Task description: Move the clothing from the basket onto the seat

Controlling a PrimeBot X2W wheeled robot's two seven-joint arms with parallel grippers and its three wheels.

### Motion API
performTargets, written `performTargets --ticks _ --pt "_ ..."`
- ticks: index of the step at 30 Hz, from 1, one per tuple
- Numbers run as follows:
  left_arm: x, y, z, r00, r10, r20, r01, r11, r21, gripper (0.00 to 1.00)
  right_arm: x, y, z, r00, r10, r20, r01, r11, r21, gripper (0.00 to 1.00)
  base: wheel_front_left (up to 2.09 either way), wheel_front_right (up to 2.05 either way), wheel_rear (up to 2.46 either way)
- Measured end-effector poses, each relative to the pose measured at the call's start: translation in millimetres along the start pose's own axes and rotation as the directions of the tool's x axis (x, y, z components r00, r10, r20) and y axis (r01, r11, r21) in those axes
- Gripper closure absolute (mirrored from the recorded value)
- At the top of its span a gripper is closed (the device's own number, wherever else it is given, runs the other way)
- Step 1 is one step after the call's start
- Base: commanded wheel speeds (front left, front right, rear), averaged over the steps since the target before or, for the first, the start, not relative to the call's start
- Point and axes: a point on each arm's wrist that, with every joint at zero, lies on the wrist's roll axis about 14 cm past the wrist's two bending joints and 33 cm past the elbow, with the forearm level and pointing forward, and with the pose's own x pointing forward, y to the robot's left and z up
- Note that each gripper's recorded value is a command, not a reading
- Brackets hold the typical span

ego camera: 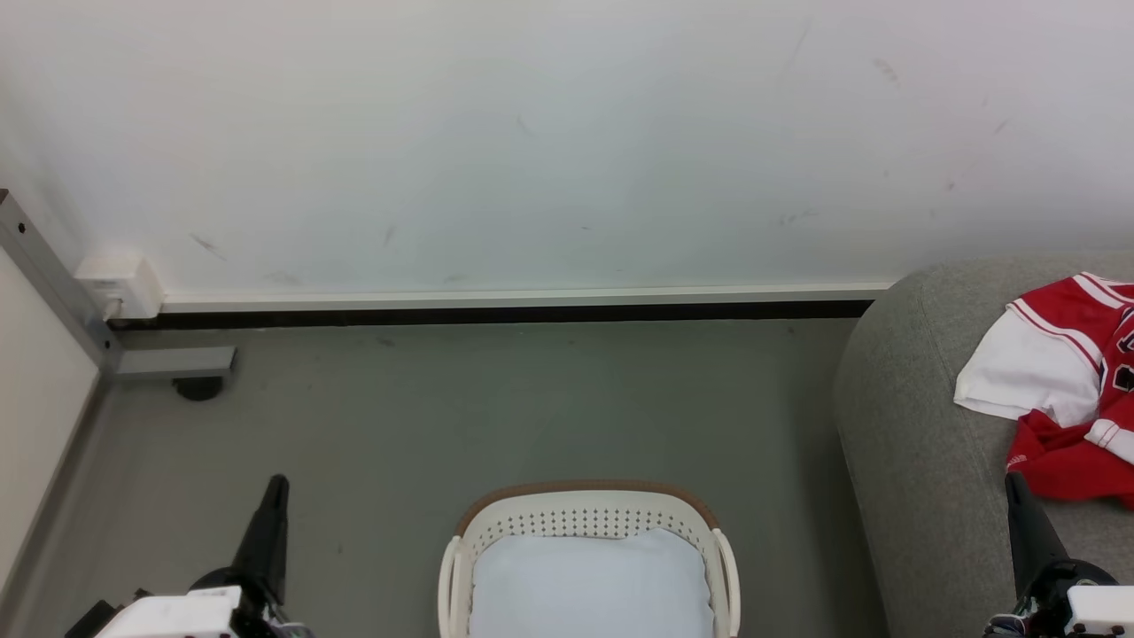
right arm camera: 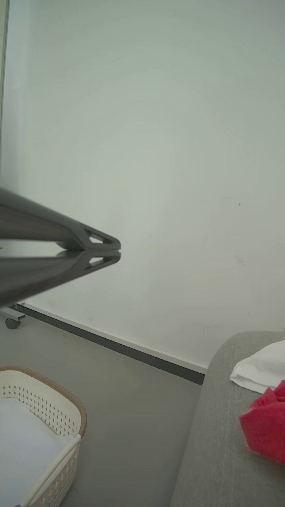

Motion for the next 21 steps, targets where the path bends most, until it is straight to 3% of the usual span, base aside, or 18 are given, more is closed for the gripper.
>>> performTargets --ticks 21 --pt "0.0 0.0 0.0 1.0 0.0 0.0 0.0 1.0 0.0 1.0 0.0 0.0 0.0 1.0 0.0 0.0 0.0 1.0 0.0 1.0 0.0 0.0 0.0"
